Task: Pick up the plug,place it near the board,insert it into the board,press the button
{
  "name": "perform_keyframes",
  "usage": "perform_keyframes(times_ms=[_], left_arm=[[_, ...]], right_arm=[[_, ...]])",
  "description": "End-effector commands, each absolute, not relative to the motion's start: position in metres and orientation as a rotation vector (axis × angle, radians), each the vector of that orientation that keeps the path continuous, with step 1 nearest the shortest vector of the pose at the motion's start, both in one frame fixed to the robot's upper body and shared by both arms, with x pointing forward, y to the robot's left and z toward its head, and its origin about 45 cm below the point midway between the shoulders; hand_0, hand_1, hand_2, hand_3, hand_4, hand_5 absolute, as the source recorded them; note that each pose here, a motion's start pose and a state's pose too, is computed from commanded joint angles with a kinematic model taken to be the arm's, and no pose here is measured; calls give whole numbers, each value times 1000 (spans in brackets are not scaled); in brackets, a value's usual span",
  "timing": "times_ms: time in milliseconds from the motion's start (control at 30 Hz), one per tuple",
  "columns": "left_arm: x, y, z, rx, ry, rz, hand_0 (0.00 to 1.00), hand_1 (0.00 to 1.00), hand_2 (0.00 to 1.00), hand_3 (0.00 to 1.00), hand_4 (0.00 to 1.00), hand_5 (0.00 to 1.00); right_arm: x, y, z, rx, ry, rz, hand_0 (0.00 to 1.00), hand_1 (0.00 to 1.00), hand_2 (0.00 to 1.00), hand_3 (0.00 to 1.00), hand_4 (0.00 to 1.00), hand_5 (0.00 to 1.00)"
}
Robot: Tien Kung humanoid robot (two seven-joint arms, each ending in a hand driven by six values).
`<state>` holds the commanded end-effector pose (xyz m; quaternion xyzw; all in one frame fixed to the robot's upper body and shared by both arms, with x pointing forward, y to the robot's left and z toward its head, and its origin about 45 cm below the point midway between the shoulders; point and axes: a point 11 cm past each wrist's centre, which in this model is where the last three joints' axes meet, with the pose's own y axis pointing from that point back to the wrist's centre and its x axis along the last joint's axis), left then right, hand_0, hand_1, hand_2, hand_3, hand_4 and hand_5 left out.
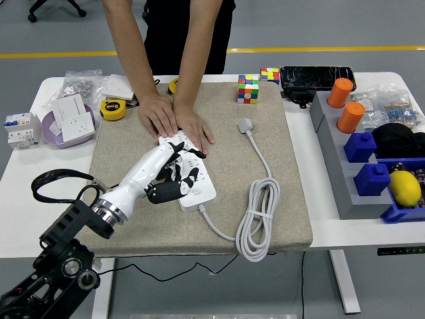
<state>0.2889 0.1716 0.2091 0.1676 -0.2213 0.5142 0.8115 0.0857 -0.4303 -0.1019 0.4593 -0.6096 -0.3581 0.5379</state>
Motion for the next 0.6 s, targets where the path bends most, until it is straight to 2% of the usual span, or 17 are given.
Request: perform_keyframes(times_ms=[67,100,467,500,600], left_arm=[[288,174,199,298,-392,1110,460,496,512,596,887,247],[286,178,189,279,-334,1116,998,998,998,998,998,594],[279,198,165,50,103,1226,998,998,998,998,998,626],[279,198,164,28,145,1230,960,980,956,998,998,561],[279,199,159,-6,272,1236,960,980,956,998,998,561]], right_arm=[[86,-430,-102,1094,-1450,-852,861,719,711,696,998,664],[86,-429,-102,1095,-1450,-852,860,719,711,696,998,665],[83,-431,-102,1087,-1445,-853,860,719,711,696,998,667],[84,-431,-102,1088,-1445,-853,860,719,711,694,998,667],[85,-430,-102,1093,-1447,-851,860,719,711,694,998,667]])
